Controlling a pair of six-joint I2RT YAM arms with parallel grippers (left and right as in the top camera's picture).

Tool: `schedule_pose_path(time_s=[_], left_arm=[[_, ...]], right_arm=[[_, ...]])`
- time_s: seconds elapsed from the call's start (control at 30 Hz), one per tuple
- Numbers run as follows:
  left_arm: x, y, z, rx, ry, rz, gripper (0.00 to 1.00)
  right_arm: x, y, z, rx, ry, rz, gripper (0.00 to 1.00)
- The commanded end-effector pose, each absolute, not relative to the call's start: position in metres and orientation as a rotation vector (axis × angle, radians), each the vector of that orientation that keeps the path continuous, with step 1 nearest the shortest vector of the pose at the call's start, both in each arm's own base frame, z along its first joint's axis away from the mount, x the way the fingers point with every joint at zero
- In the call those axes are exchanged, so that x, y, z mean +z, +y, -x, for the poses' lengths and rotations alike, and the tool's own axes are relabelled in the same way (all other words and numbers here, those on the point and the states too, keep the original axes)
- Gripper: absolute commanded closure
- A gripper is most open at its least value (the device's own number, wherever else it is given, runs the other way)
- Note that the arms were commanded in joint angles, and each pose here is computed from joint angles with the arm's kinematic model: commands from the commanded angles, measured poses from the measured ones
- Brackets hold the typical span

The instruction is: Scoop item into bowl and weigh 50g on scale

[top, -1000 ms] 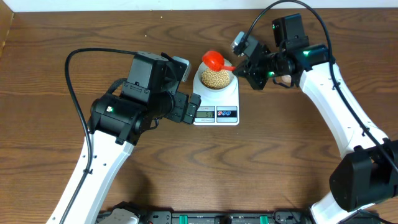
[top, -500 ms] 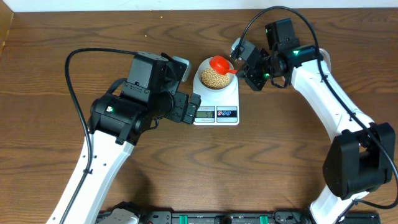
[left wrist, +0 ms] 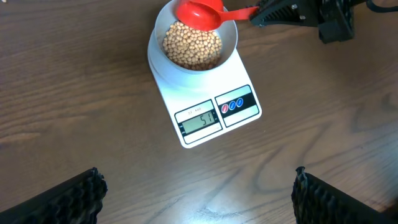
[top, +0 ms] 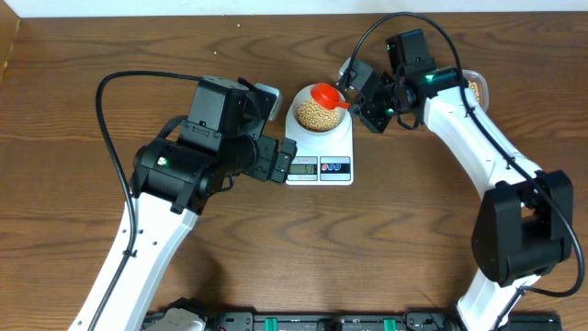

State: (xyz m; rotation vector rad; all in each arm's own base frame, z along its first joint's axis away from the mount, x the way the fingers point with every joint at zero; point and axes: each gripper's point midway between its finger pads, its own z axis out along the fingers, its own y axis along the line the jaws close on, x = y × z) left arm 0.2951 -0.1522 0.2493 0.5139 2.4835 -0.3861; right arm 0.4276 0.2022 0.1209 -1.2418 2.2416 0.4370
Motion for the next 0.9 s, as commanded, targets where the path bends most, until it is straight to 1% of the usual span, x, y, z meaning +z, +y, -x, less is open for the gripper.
schedule_pose_path(time_s=[0.0, 0.27, 0.87], left_arm=[[0.250, -0.150, -0.298, -0.366, 2.477, -0.525, 0.02], [0.250, -0.150, -0.298, -0.366, 2.477, -0.525, 0.02], [0.250, -0.150, -0.298, -0.366, 2.477, -0.525, 0.02]], right_arm=[[0.114, 0.207, -0.426, 0.435, 2.234, 1.275, 0.99], [0.109, 0.209, -0.423, 0.444, 2.247, 1.284, 0.99], [0.098, 0.214, -0.404, 0.479, 2.299, 1.327, 0.99]])
